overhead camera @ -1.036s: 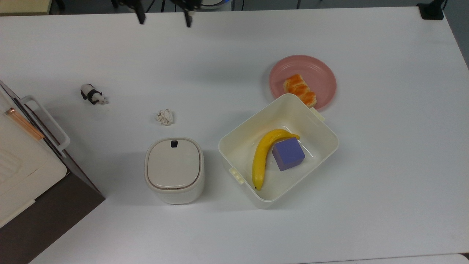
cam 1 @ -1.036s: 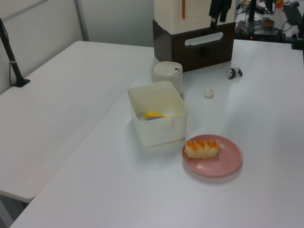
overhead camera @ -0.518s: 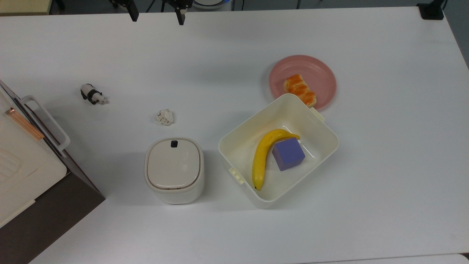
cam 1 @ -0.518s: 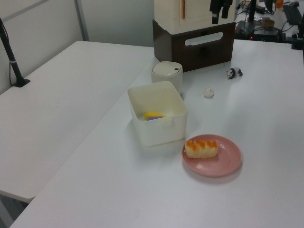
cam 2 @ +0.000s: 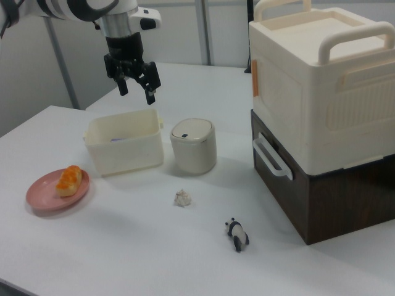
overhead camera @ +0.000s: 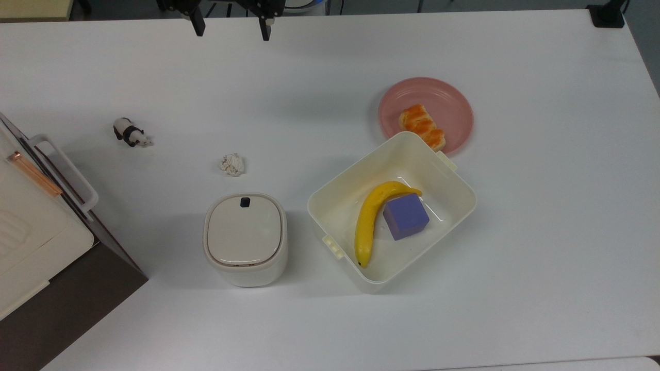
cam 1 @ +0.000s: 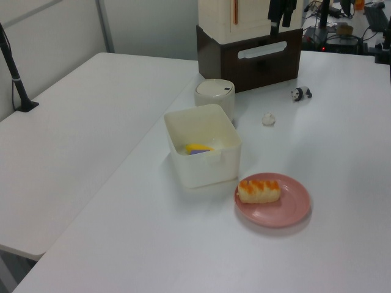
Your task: Put the bread on a plate
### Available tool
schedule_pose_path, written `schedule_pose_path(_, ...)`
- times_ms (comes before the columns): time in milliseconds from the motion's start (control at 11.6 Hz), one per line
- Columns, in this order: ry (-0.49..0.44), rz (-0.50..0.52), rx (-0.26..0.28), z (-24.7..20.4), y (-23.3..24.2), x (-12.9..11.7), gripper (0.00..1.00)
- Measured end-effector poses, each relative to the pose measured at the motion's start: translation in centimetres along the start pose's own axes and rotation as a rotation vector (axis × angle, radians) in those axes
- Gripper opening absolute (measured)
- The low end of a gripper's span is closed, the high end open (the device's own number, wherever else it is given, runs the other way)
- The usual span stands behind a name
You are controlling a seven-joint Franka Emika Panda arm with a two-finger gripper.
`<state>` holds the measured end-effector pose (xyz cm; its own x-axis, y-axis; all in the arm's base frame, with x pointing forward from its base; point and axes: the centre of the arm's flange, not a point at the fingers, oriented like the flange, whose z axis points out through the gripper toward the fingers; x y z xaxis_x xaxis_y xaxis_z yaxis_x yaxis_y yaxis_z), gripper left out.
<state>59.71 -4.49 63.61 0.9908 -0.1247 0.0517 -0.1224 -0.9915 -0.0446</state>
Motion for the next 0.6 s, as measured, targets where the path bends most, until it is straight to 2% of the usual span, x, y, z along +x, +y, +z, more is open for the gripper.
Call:
schedule_pose_path(259, 0.001, -0.008, -0.043, 0.25, -0.03, 0.03, 1.0)
schedule_pose_path(604, 0.001, -0.01, -0.046, 0.26, -0.08, 0.03, 1.0)
